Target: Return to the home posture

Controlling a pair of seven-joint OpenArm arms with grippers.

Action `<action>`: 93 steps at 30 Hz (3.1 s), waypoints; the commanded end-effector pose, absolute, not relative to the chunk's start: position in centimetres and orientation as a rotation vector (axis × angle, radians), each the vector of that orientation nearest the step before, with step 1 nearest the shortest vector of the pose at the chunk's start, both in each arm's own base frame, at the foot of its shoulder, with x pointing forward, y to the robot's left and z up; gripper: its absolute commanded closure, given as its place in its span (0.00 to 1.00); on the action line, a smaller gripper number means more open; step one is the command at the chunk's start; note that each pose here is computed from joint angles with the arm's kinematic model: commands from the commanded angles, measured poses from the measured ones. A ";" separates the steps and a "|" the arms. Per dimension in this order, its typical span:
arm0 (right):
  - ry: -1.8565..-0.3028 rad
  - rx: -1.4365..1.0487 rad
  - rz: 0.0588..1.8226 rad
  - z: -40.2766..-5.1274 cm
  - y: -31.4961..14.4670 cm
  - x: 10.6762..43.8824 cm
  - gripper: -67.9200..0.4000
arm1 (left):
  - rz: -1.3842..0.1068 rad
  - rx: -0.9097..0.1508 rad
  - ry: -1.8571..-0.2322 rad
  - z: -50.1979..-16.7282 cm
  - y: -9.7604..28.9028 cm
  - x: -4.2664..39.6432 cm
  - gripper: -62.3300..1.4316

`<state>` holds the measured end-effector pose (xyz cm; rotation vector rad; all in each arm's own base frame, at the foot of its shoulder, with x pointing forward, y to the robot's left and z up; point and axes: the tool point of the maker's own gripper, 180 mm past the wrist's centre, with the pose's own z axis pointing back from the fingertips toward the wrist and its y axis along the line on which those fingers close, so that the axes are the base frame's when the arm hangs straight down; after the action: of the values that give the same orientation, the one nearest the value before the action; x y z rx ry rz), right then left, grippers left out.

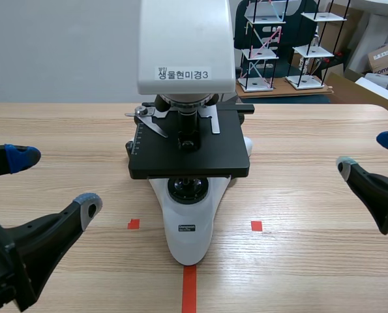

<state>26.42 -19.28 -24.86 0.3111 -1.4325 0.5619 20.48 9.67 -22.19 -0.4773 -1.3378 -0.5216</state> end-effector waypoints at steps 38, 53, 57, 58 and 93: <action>-1.479 0.448 0.636 -20.9 -12.9 22.5 0.16 | -0.522 -0.488 -1.367 -21.3 9.5 20.6 0.00; -1.472 0.440 0.647 -21.0 -12.9 22.5 0.16 | -0.522 -0.488 -1.367 -21.3 9.5 20.6 0.00; -1.472 0.440 0.647 -21.0 -12.9 22.5 0.16 | -0.522 -0.488 -1.367 -21.3 9.5 20.6 0.00; -1.472 0.440 0.647 -21.0 -12.9 22.5 0.16 | -0.522 -0.488 -1.367 -21.3 9.5 20.6 0.00; -1.473 0.440 0.647 -21.0 -12.9 22.5 0.17 | -0.522 -0.488 -1.367 -21.3 9.5 20.6 0.00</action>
<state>22.60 -13.34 -22.02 0.4154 -1.4404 0.6425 20.48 9.67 -22.19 -0.4773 -1.3378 -0.5216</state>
